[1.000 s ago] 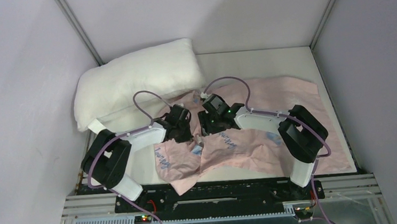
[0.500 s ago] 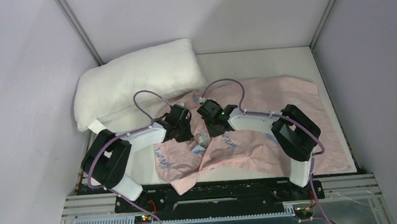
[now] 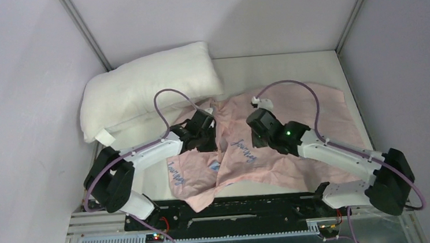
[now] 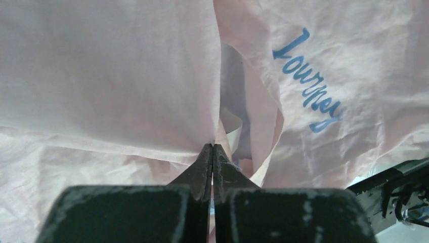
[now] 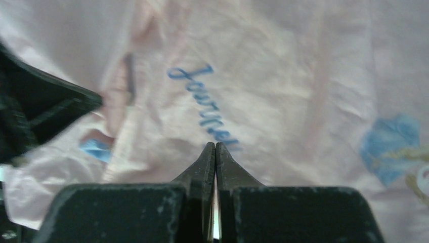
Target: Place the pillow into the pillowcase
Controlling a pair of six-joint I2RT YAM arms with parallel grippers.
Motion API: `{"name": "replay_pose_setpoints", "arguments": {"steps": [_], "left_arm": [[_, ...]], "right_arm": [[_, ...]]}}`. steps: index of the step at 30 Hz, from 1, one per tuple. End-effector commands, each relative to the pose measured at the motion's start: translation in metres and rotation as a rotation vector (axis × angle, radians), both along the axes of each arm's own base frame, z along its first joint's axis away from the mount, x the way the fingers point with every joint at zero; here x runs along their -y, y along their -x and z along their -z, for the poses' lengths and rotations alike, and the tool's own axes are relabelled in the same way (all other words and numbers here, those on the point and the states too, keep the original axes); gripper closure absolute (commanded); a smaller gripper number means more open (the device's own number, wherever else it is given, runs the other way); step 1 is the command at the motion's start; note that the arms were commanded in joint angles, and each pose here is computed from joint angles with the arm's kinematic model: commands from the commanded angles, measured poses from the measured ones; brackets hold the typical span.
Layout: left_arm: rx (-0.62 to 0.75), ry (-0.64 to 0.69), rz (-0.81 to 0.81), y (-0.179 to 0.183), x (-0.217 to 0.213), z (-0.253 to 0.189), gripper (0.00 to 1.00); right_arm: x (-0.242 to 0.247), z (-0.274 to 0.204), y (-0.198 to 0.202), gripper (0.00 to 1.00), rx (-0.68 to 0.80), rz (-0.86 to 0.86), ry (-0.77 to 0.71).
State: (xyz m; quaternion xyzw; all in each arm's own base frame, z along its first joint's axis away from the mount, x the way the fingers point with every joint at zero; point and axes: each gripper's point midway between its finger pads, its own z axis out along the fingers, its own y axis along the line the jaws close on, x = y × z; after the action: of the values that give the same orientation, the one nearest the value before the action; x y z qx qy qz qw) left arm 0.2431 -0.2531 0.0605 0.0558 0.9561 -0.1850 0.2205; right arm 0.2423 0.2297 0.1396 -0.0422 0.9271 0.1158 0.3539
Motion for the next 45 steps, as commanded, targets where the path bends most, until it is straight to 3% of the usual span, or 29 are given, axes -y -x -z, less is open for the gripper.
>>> {"name": "replay_pose_setpoints", "arguments": {"steps": [1, 5, 10, 17, 23, 26, 31, 38, 45], "left_arm": [[0.009, -0.015, 0.023, 0.006, -0.005, -0.006, 1.0], [0.002, -0.053, -0.051, 0.004, -0.019, 0.009, 1.0], [-0.006, 0.01, -0.168, -0.004, -0.033, 0.024, 1.0], [-0.009, 0.069, -0.21, -0.011, -0.028, 0.028, 1.0], [-0.029, 0.096, -0.218, -0.009, -0.029, 0.031, 1.0], [-0.027, 0.098, -0.223, -0.01, -0.031, 0.031, 1.0], [-0.029, 0.098, -0.22, -0.009, -0.033, 0.031, 1.0], [-0.026, 0.085, -0.168, -0.008, -0.029, 0.029, 1.0], [0.006, 0.082, -0.039, -0.003, -0.004, 0.002, 1.0]], "right_arm": [[0.032, 0.027, 0.02, 1.0, -0.046, 0.065, 0.042], [0.004, 0.02, 0.02, 0.89, -0.025, -0.046, -0.027], [-0.041, 0.013, 0.009, 0.66, 0.003, -0.17, -0.033], [-0.087, 0.018, -0.012, 0.42, 0.027, -0.296, 0.087], [-0.093, 0.05, -0.02, 0.38, -0.026, -0.328, 0.213], [-0.092, 0.069, -0.023, 0.39, -0.047, -0.322, 0.265], [-0.089, 0.089, -0.036, 0.49, -0.055, -0.286, 0.325], [-0.047, 0.061, -0.045, 0.98, -0.012, -0.09, 0.381], [0.005, 0.029, 0.002, 1.0, -0.011, 0.032, 0.263]]}}
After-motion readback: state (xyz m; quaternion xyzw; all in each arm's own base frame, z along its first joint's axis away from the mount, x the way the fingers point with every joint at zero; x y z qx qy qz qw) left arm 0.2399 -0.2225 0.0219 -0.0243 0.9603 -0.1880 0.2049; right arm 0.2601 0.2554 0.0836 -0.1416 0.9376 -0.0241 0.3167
